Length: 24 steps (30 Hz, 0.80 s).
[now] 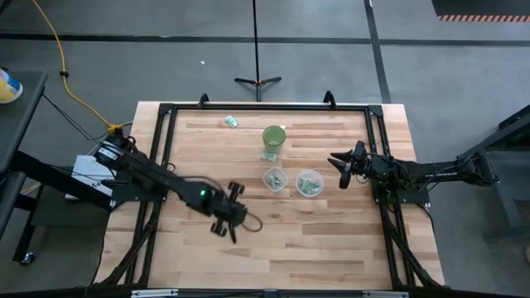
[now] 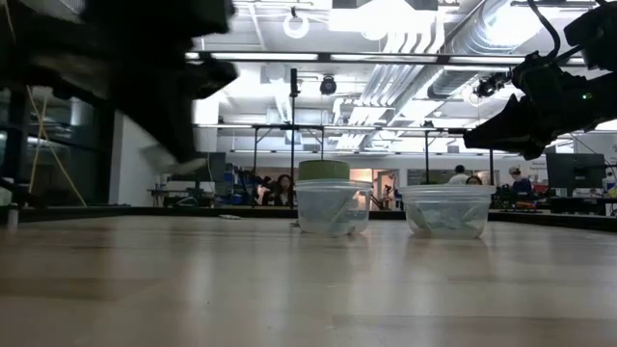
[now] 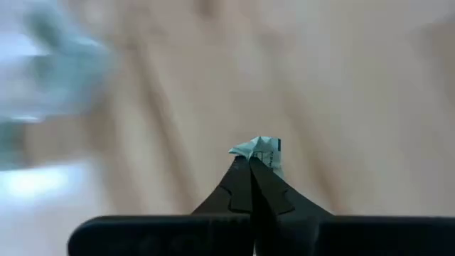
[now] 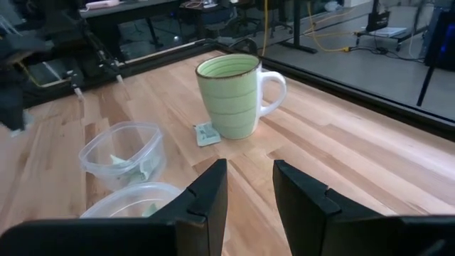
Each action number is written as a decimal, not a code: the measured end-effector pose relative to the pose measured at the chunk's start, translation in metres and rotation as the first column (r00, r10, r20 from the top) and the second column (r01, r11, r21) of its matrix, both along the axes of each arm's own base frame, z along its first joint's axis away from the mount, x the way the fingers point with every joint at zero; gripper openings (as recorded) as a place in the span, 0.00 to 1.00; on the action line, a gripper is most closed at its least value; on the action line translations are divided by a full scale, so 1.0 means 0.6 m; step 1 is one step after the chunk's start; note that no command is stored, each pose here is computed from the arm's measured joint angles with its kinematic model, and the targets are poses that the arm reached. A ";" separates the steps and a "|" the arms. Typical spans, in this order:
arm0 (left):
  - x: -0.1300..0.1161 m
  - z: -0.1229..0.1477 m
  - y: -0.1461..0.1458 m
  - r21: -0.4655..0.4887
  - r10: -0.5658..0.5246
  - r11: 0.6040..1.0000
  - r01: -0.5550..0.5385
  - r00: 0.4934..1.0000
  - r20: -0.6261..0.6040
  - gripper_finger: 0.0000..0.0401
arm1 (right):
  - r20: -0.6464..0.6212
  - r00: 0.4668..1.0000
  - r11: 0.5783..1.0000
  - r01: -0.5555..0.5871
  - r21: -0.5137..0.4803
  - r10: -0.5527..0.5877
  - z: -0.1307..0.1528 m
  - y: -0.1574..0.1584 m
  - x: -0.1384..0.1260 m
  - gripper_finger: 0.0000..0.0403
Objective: Pick and place items into bin
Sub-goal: Put the stevia packet into the left transparent bin
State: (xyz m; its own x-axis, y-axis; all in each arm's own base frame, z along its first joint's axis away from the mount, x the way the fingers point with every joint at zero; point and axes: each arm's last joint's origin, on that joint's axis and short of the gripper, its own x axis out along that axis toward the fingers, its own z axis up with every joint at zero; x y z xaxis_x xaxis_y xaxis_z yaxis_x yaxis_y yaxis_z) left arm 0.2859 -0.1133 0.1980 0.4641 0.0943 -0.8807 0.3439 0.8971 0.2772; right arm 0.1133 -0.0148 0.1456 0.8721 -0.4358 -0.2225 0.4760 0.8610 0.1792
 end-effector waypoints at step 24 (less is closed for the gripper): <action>0.108 0.049 0.232 -0.014 -0.194 0.977 0.214 0.909 0.369 0.07 | 0.029 0.996 0.996 0.087 -0.019 -0.086 0.005 -0.004 -0.001 0.26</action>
